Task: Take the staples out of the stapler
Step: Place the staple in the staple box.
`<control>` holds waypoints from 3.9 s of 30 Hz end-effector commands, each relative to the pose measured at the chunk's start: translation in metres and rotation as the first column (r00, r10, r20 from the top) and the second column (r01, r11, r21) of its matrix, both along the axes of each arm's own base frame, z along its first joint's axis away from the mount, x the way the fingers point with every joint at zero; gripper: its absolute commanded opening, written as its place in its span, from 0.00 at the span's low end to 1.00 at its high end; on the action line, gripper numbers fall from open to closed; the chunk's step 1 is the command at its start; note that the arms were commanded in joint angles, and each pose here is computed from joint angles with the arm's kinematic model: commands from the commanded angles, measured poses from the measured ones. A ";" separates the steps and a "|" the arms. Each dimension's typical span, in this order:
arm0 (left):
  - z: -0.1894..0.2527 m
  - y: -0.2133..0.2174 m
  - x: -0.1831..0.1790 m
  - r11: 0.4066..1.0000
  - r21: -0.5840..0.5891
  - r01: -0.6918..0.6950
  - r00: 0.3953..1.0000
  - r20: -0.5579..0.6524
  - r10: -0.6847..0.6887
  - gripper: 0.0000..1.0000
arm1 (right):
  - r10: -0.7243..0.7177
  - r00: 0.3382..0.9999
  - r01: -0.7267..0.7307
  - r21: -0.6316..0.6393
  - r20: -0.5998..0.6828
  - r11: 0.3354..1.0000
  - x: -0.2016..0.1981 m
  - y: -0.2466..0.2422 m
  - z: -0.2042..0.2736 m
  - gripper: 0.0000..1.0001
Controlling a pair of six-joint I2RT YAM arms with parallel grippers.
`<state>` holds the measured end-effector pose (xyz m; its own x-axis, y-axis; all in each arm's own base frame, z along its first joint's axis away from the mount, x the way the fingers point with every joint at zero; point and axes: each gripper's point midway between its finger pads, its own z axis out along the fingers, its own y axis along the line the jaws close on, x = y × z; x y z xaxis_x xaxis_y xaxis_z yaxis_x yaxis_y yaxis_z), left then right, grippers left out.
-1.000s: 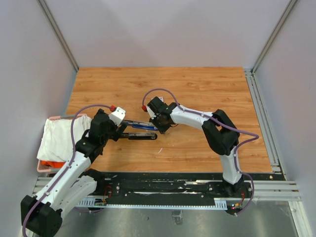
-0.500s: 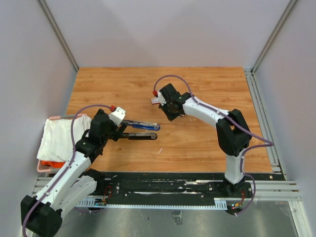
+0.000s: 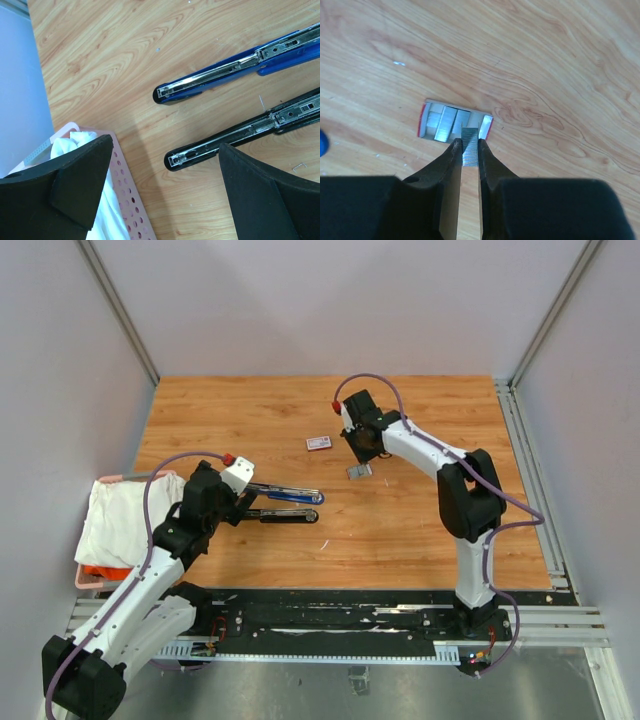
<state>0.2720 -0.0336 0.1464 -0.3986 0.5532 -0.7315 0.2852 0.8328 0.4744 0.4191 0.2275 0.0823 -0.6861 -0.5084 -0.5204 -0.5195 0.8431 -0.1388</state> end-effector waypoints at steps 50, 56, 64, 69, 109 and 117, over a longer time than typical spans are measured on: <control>0.005 0.001 0.005 1.000 -0.004 -0.005 0.999 0.038 0.005 0.98 | -0.126 0.983 0.125 -0.014 -0.135 0.992 -0.001 -0.019 -0.057 0.19; 0.005 0.001 0.004 1.000 -0.004 -0.005 0.999 0.037 0.006 0.98 | -0.121 0.983 0.122 -0.003 -0.140 0.993 -0.001 -0.017 -0.056 0.21; 0.005 0.002 0.004 1.000 -0.003 -0.007 0.999 0.038 0.007 0.98 | -0.121 0.984 0.121 -0.005 -0.128 0.993 0.000 -0.017 -0.052 0.27; 0.006 0.002 0.004 1.000 -0.004 -0.007 0.999 0.040 0.007 0.98 | -0.117 0.986 0.117 -0.006 -0.121 0.993 0.001 -0.018 -0.048 0.28; 0.046 -0.185 0.176 0.863 -0.394 0.315 0.890 -0.194 -0.413 0.98 | -0.038 0.999 0.038 0.110 0.002 0.993 0.026 -0.079 0.034 0.61; 0.020 -0.227 0.236 0.821 -0.512 0.252 0.882 -0.228 -0.413 0.98 | -0.029 0.999 0.031 0.106 -0.018 0.994 0.022 -0.082 0.025 0.61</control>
